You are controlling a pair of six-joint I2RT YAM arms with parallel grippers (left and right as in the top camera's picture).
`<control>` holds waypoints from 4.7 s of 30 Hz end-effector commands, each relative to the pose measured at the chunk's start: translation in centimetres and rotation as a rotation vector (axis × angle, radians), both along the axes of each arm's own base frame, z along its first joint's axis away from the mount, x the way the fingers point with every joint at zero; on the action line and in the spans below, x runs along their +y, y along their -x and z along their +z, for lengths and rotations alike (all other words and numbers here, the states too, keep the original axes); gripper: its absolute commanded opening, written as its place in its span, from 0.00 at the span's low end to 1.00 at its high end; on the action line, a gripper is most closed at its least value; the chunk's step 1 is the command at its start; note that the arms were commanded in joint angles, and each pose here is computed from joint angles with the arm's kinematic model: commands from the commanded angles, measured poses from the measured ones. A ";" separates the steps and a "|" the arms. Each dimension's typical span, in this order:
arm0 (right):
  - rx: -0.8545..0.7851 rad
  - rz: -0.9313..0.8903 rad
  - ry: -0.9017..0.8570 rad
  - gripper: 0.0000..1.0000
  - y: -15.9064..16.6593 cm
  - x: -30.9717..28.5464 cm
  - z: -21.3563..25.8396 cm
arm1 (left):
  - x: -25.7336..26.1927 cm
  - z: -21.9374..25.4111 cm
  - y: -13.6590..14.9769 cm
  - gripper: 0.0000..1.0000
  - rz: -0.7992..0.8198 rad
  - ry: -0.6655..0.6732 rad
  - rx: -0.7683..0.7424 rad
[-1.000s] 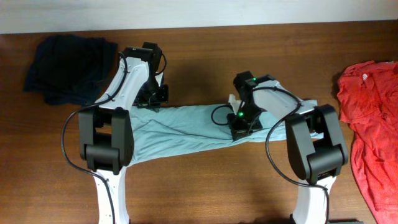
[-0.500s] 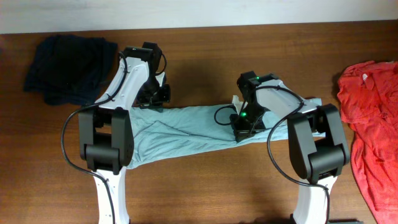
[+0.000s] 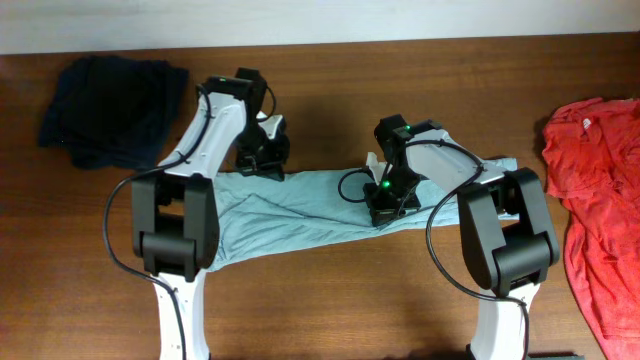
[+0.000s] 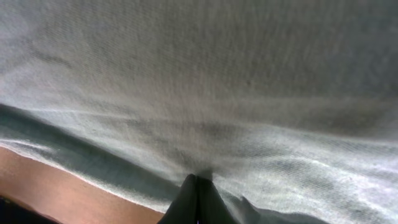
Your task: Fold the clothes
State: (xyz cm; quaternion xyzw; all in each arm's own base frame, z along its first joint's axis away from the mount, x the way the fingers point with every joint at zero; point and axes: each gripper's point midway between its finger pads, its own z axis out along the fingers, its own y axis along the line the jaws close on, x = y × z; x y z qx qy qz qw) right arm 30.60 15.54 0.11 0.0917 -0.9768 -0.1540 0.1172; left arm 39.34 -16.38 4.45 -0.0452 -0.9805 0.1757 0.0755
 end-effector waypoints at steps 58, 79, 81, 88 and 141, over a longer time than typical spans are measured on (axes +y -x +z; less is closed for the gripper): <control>0.007 -0.004 -0.002 0.04 0.3 0.2 0.0 | 1.7 -4.0 8.2 0.01 -0.108 -0.318 0.153; -0.021 0.002 -0.011 0.04 -0.3 0.3 -0.1 | 3.9 -4.9 3.9 0.00 -0.118 -0.466 -0.056; -0.046 0.028 -0.017 0.04 -0.7 0.3 -0.1 | 3.9 -4.8 3.9 0.00 -0.137 -0.462 -0.058; -0.103 0.101 -0.020 0.05 -1.6 0.1 -0.1 | 3.7 -2.0 4.0 0.00 -0.145 -0.461 -0.025; -0.217 -0.016 0.120 0.05 -7.7 -8.2 4.0 | 12.6 -4.3 -4.5 0.00 0.099 -0.557 -0.315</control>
